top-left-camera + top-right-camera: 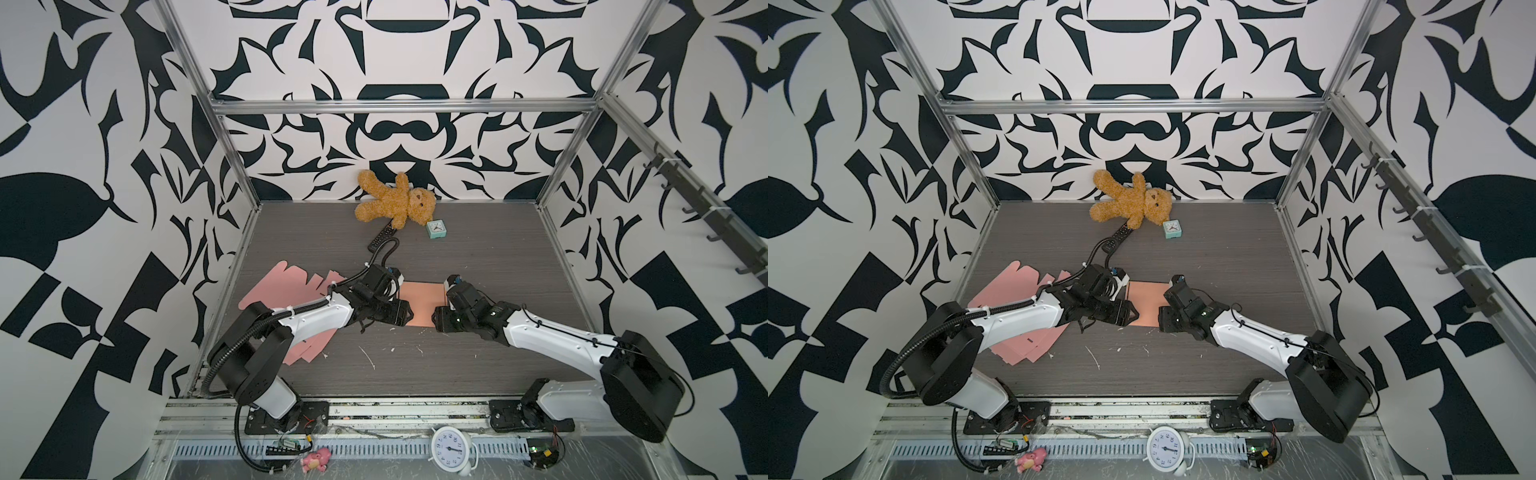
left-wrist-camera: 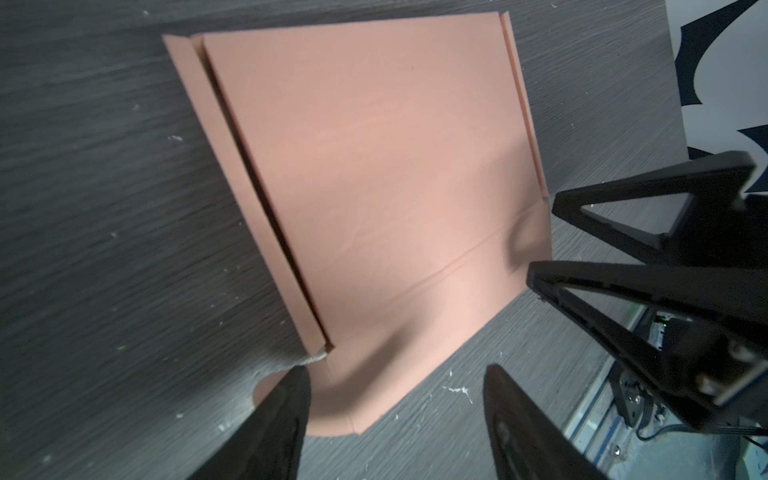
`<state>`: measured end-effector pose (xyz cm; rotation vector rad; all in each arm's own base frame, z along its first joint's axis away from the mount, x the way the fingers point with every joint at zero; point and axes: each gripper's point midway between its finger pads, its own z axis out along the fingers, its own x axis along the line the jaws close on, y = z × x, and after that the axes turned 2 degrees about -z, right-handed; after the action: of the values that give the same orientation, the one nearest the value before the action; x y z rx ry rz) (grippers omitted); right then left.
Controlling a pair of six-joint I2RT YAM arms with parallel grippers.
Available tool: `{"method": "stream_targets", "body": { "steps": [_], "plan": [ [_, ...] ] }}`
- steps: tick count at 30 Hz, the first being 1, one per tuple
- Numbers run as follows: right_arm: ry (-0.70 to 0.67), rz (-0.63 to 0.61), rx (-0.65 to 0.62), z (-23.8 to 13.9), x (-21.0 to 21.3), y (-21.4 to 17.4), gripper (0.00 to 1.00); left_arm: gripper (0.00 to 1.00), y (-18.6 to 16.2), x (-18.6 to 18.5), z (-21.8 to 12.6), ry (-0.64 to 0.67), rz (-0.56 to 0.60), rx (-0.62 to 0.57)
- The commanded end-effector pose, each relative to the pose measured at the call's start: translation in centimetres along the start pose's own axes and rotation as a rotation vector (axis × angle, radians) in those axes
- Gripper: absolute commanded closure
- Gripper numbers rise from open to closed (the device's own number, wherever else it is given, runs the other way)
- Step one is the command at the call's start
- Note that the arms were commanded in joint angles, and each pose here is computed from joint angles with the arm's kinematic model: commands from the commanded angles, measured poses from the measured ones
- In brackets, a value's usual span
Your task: Fold the paper box
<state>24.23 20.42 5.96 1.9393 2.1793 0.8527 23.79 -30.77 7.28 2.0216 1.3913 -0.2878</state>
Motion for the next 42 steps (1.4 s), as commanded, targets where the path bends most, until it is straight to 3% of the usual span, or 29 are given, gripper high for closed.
{"method": "stream_targets", "body": {
  "steps": [1,25,42],
  "plan": [
    [0.024,0.018,0.001,0.4,0.4,-0.2,0.34,0.31,-1.4,0.7,0.9,0.006,-0.025,0.036],
    [0.057,0.027,-0.011,0.3,1.4,-0.5,0.3,0.32,-2.0,0.1,1.3,-0.013,-0.026,0.037],
    [0.04,0.015,-0.009,0.8,1.3,-0.6,0.32,0.38,-2.0,-0.4,0.9,-0.028,-0.02,0.024]
  ]
}}
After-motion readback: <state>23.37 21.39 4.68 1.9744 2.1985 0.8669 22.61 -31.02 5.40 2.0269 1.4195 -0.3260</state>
